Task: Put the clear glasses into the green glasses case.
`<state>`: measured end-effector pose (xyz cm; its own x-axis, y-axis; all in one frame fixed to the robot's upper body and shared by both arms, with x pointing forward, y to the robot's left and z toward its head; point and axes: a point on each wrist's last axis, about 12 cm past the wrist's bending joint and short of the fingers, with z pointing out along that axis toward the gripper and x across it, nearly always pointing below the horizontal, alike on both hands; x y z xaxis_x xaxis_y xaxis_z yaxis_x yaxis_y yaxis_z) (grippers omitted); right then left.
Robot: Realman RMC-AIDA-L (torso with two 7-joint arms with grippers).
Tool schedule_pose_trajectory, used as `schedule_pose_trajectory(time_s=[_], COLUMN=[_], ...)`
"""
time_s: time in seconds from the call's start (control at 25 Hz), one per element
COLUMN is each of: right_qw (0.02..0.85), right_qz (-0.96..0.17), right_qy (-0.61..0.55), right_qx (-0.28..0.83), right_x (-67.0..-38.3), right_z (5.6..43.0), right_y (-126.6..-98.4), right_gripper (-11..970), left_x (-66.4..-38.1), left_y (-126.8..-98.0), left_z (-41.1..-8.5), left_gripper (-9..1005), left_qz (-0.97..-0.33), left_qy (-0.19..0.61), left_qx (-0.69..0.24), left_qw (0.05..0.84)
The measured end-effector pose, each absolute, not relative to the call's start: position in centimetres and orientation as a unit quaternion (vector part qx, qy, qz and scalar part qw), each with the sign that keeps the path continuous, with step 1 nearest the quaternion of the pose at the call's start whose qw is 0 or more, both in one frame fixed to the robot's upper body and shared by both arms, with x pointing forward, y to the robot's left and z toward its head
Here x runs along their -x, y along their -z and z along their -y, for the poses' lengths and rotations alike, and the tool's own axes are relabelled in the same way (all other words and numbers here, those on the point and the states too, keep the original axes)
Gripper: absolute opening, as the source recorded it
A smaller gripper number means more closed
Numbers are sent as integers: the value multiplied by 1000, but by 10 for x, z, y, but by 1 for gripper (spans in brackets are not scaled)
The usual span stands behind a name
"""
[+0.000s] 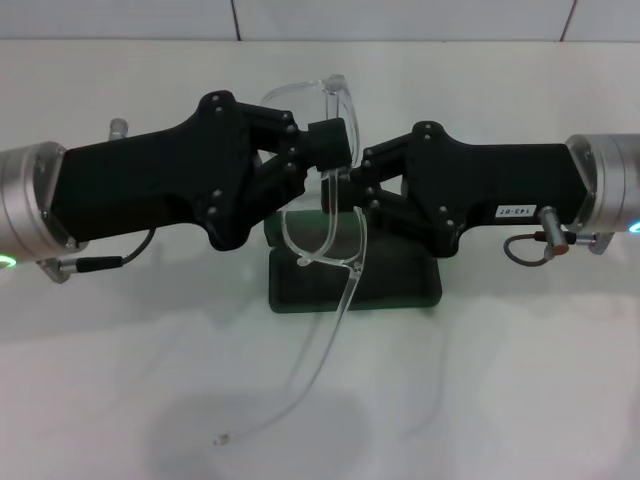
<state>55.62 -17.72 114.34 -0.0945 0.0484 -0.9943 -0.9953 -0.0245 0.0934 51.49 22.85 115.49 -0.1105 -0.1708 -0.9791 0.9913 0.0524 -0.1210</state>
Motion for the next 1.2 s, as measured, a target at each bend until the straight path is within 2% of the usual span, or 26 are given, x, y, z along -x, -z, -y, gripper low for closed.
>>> schedule_pose_trajectory(time_s=[0.32,0.44,0.6,0.84,1.04,1.2], right_qw=[508,524,551,605,640,658], right_qz=[-520,-522,-519,-496,-460,-435], right_qy=[-527,-521,-513,-508,-522,-539], right_qx=[440,426,404,359,326,295], right_x=[-557,-556,-554,-545,-537,-536], right_z=[188,197,215,255,274,272], right_y=[-1138,-1138,-1140,-1151,-1160,-1163], right_gripper=[82,81,81,81,80,80], left_x=[-510,-504,-496,-488,-485,-490], left_y=[-1162,-1173,-1184,-1183,-1175,-1169], left_z=[-235,-251,-281,-309,-309,-291], left_gripper=[25,25,25,25,25,25], left_qz=[-481,-469,-484,-511,-515,-507], left_qy=[567,567,540,516,519,542], left_qx=[-415,-406,-392,-366,-357,-366], left_qw=[525,541,567,583,581,561])
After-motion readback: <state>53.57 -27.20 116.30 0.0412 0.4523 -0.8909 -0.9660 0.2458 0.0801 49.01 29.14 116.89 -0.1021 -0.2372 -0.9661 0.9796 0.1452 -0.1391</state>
